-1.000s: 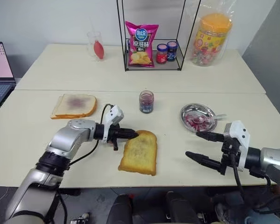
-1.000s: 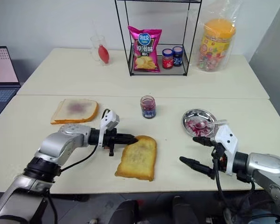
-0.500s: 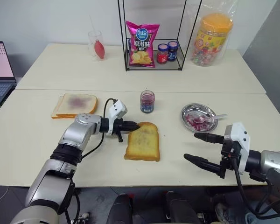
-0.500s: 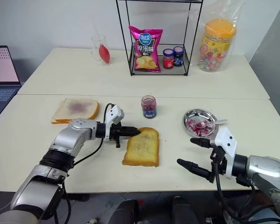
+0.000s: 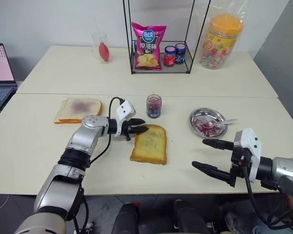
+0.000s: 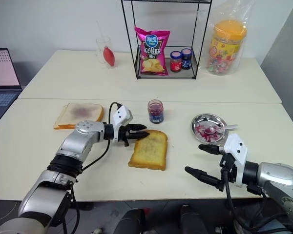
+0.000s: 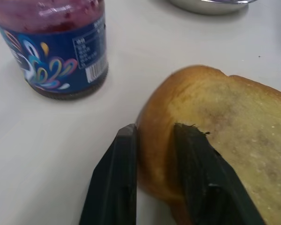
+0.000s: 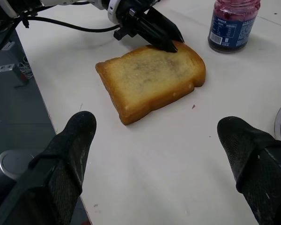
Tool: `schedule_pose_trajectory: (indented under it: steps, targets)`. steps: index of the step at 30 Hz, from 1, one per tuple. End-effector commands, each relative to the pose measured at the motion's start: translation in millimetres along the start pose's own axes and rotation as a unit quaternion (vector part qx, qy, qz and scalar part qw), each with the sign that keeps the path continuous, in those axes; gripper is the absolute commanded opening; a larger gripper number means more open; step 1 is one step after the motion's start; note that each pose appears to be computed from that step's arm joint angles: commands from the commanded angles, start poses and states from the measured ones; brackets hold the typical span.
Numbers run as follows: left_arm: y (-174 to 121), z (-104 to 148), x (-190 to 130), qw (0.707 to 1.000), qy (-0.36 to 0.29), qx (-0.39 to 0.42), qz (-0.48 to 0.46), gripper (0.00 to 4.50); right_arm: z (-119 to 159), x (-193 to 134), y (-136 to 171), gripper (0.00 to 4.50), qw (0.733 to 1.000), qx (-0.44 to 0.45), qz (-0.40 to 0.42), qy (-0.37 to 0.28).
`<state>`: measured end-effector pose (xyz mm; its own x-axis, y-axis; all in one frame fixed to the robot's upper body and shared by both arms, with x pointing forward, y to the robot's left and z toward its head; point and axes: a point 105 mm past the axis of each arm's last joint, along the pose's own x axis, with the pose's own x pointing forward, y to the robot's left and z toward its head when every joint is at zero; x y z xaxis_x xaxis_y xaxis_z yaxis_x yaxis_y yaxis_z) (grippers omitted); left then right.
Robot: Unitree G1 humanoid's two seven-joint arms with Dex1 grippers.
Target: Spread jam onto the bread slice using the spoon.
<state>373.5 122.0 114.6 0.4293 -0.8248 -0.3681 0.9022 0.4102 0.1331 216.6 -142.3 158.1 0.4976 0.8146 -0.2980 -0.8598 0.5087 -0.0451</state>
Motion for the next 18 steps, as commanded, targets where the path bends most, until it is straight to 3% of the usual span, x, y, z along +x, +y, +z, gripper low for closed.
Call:
schedule_pose_trajectory:
  steps: [1, 5, 9, 14, 18]
  targets:
    - [11, 26, -17, 0.996, -0.037, 0.056, 0.051, 1.88, 10, -6, -16, 4.50, 0.999, -0.030, -0.027, -0.013]
    - [-1, 37, -43, 0.993, -0.057, 0.087, 0.049, 1.88, 24, -15, -49, 4.50, 0.992, -0.047, -0.100, -0.056]
    - [-20, 31, -64, 0.987, -0.019, 0.157, 0.030, 1.88, 24, -23, -63, 4.50, 0.987, -0.041, -0.137, -0.075]
    - [-22, 51, -109, 0.980, -0.014, 0.174, 0.095, 2.70, 20, -41, -104, 4.50, 0.961, 0.000, -0.252, -0.118]
    - [-41, 67, -120, 0.985, -0.047, 0.137, 0.091, 3.57, 16, -46, -120, 4.50, 0.933, 0.038, -0.323, -0.152]
